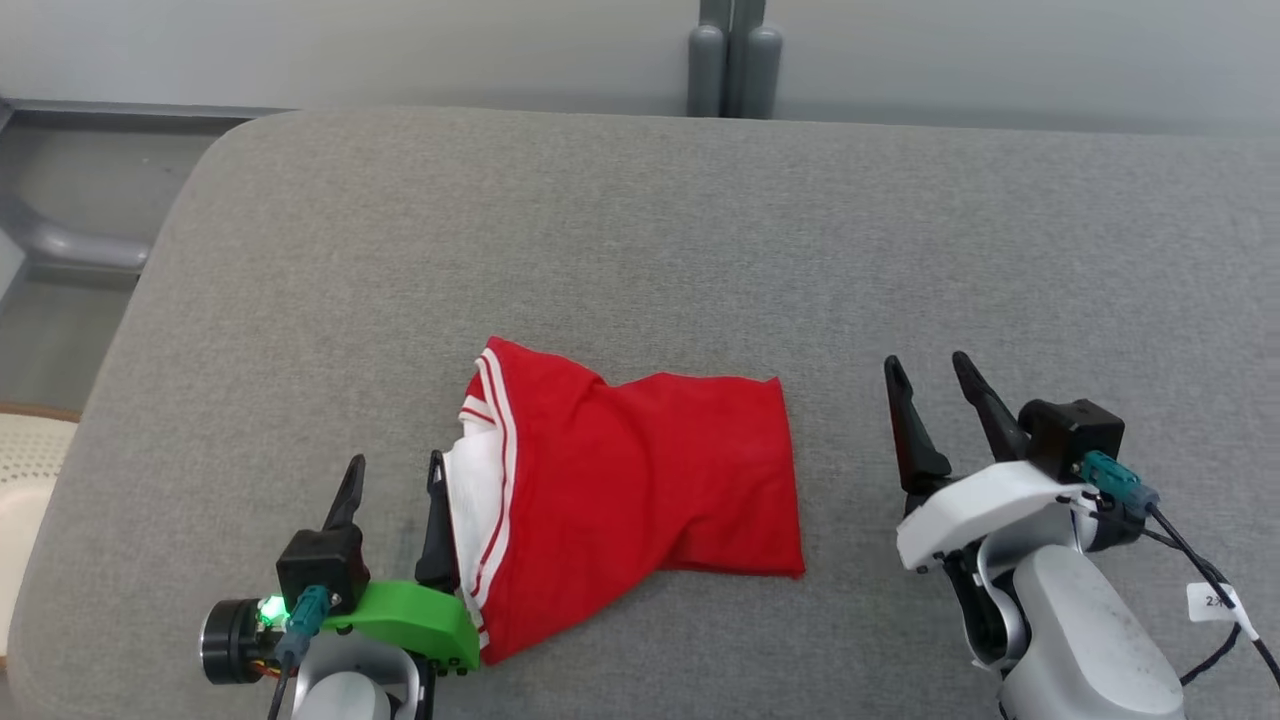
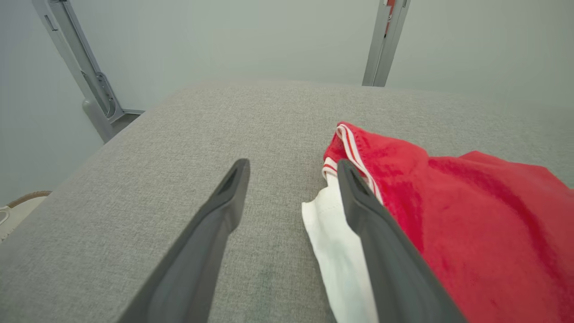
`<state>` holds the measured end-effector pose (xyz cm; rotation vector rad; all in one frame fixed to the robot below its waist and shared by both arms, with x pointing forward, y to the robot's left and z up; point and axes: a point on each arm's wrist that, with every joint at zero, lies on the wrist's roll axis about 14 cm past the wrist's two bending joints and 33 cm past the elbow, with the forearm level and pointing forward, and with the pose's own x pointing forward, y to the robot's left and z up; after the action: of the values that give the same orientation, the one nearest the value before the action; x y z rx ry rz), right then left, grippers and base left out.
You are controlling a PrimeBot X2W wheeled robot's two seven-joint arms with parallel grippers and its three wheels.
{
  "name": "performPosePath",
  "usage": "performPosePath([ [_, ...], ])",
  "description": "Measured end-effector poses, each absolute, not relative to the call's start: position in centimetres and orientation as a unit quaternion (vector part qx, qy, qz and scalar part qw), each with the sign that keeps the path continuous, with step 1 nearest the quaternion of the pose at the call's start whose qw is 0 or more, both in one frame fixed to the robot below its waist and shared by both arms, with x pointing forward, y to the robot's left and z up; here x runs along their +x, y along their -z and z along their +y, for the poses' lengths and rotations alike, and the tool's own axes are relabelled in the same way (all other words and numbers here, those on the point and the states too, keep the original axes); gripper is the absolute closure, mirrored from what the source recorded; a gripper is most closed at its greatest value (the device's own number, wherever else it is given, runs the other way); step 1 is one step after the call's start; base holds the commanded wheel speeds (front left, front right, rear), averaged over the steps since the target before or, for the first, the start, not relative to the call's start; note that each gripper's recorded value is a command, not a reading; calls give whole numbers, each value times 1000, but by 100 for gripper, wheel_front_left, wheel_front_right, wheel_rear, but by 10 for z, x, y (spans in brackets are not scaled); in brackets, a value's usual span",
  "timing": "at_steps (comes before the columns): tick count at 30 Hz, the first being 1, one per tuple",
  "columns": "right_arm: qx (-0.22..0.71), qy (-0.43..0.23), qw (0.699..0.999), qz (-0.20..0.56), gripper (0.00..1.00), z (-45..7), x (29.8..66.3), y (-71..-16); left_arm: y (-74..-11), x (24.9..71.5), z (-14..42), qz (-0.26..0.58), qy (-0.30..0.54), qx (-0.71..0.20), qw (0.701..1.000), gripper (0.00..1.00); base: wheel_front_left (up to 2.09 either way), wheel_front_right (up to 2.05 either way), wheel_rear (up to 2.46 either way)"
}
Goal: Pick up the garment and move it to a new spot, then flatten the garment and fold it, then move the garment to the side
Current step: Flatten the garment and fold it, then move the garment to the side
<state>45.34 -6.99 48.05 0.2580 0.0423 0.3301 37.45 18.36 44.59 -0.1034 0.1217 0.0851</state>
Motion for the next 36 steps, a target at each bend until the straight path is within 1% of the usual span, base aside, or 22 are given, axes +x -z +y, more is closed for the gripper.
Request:
performPosePath([
  [7, 112, -120, 986, 37, 0, -106, 429, -465, -443, 381, 169, 64, -20, -46, 997, 0, 0, 0, 0],
  [13, 126, -98, 986, 47, 0, -121, 406, -459, -438, 375, 164, 71, -13, -45, 996, 0, 0, 0, 0],
  [21, 125, -87, 988, 38, 0, -130, 396, -465, -444, 373, 160, 62, -7, -46, 997, 0, 0, 0, 0],
  [29, 122, -103, 986, 40, 0, -119, 398, -465, -444, 369, 163, 62, -11, -46, 997, 0, 0, 0, 0],
  [36, 112, -161, 979, 47, 0, -81, 407, -464, -442, 363, 172, 65, -24, -47, 996, 0, 0, 0, 0],
])
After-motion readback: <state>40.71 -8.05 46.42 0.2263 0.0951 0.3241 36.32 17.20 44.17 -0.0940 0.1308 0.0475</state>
